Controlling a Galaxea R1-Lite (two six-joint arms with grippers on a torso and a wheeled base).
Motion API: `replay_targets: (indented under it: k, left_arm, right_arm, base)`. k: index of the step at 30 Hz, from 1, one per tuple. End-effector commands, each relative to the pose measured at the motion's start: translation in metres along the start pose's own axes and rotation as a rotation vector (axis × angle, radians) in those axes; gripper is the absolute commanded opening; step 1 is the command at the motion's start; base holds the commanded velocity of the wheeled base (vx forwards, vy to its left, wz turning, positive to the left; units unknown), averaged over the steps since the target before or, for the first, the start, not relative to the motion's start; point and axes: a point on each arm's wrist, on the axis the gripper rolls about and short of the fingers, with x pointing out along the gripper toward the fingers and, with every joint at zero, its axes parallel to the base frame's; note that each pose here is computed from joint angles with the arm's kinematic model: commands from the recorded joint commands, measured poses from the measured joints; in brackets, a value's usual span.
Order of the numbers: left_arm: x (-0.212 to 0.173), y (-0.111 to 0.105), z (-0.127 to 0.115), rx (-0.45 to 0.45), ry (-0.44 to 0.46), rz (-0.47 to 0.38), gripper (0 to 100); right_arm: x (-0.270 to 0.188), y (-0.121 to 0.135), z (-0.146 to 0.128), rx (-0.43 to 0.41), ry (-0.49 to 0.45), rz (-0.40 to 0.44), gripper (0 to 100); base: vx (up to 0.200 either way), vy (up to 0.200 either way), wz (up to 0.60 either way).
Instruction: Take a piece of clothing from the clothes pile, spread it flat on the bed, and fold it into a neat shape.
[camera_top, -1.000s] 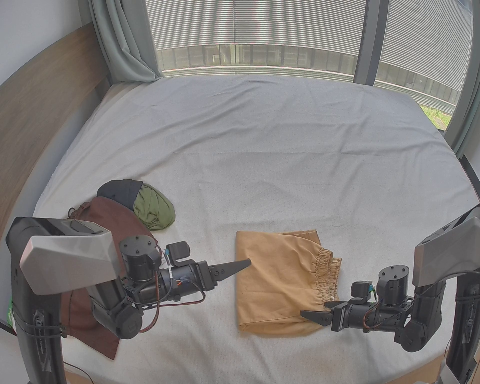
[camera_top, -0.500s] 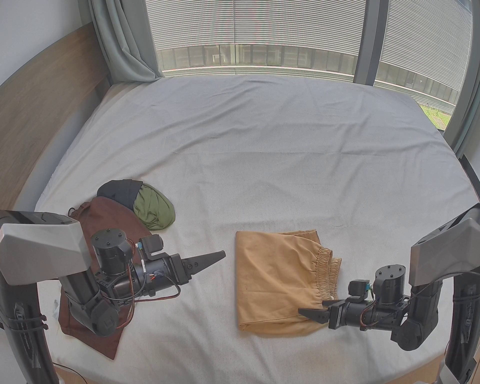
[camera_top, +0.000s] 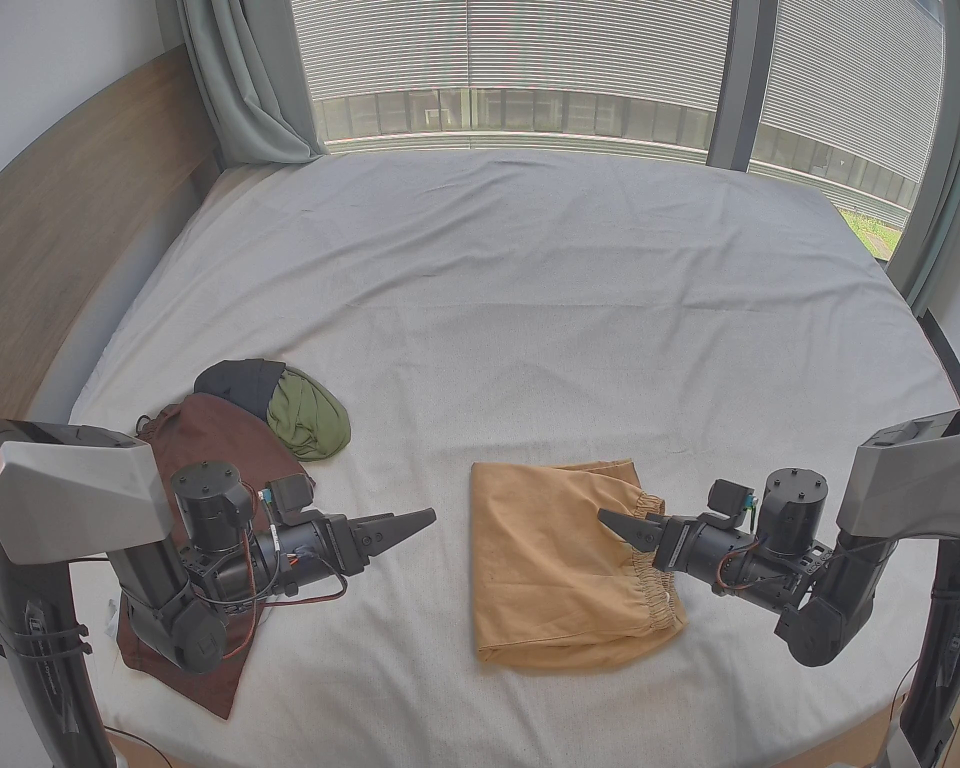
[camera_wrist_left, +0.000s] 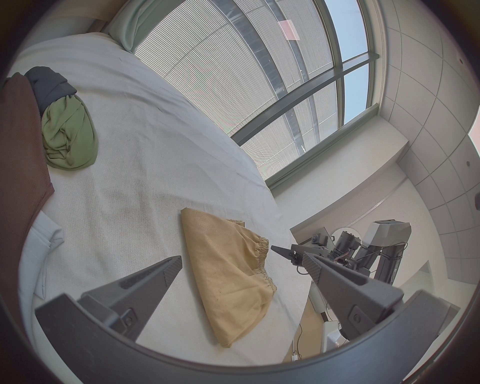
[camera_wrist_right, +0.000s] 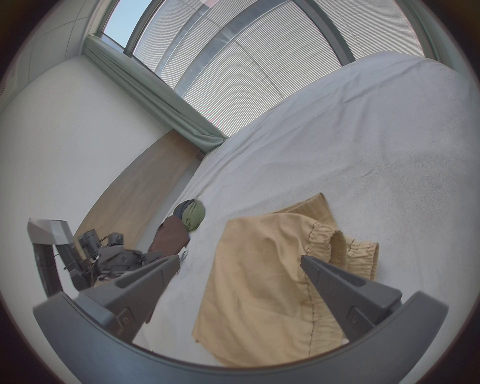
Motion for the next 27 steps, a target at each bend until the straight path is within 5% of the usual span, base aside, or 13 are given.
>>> replay_targets:
  k: [1, 12, 27]
  left_arm:
    - [-0.001, 0.0, -0.001, 0.001, 0.002, 0.003, 100]
    - [-0.001, 0.013, -0.006, 0.124, 0.022, 0.014, 100]
    - [-0.002, 0.013, -0.005, 0.127, 0.022, 0.017, 100]
  right_arm:
    - [0.02, -0.015, -0.01, 0.02, -0.006, -0.057, 100]
    - [0.033, -0.043, -0.028, 0.037, 0.025, -0.137, 100]
    - [0.036, -0.043, -0.03, 0.036, 0.018, -0.151, 100]
  base:
    - [0.0, 0.0, 0.0]
    - [0.0, 0.0, 0.0]
    - [0.0, 0.0, 0.0]
